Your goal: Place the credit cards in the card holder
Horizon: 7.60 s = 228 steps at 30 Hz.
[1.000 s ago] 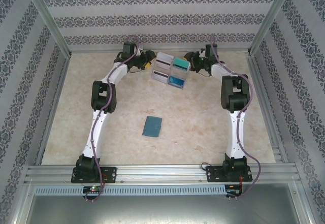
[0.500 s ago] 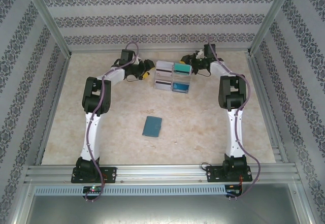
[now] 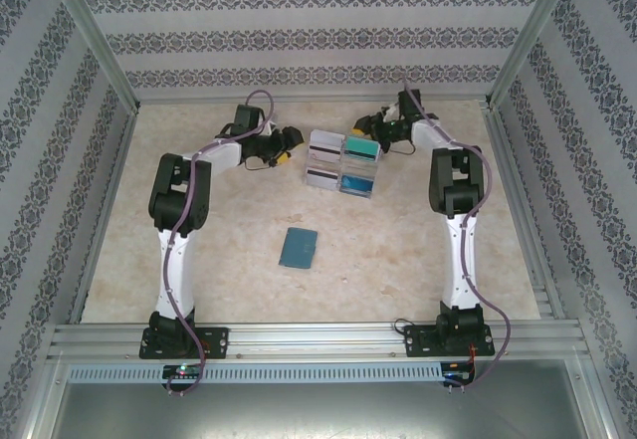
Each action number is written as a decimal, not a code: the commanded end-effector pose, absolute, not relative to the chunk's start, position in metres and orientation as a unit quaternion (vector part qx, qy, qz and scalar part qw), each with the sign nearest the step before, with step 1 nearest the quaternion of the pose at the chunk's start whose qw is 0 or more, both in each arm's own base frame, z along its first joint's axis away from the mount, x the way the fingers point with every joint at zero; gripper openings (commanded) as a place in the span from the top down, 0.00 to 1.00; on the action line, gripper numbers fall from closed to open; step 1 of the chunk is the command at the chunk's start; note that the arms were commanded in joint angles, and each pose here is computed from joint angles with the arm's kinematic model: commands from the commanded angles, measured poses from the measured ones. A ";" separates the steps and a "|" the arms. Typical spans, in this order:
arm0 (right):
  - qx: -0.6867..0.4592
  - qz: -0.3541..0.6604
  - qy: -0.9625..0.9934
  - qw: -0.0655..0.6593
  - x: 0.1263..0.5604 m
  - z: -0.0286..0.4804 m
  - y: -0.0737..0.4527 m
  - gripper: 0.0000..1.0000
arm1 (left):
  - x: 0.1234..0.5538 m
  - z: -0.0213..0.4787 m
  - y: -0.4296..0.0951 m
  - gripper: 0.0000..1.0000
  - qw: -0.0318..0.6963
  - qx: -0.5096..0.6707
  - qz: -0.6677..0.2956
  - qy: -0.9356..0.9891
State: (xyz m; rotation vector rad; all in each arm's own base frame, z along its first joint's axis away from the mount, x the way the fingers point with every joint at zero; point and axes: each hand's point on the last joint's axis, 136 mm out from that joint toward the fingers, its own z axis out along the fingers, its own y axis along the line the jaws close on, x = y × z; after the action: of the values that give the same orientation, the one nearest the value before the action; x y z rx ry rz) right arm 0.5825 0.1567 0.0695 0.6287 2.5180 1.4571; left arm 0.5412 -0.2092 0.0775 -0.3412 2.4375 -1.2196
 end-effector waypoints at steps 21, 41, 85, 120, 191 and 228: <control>0.013 0.305 0.932 0.195 0.368 0.188 0.175 0.48 | 0.330 0.104 -0.141 0.26 0.142 -0.039 -0.214 0.966; -0.020 0.372 0.928 0.012 0.267 0.032 0.305 0.54 | 0.237 0.052 -0.217 0.46 -0.017 0.022 -0.305 0.952; -0.426 0.080 0.849 0.303 0.234 0.111 0.325 0.56 | 0.306 0.104 -0.117 0.39 0.178 -0.151 -0.280 0.931; -0.081 0.332 0.936 0.090 0.307 0.023 0.298 0.84 | 0.323 0.023 -0.230 0.77 0.045 0.057 -0.278 0.958; -0.418 0.176 0.874 0.173 0.307 0.056 0.352 0.59 | 0.380 0.051 -0.169 0.70 0.121 -0.107 -0.286 0.945; -0.436 0.156 0.876 0.136 0.301 0.026 0.360 0.95 | 0.365 0.071 -0.149 0.69 0.119 -0.171 -0.345 0.915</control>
State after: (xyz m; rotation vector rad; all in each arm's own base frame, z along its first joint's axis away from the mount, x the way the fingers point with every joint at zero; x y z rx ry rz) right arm 0.3044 0.3669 0.0290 -1.3188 2.4877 0.4233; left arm 0.3715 -0.1330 0.0756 -0.5238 2.6482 -0.9582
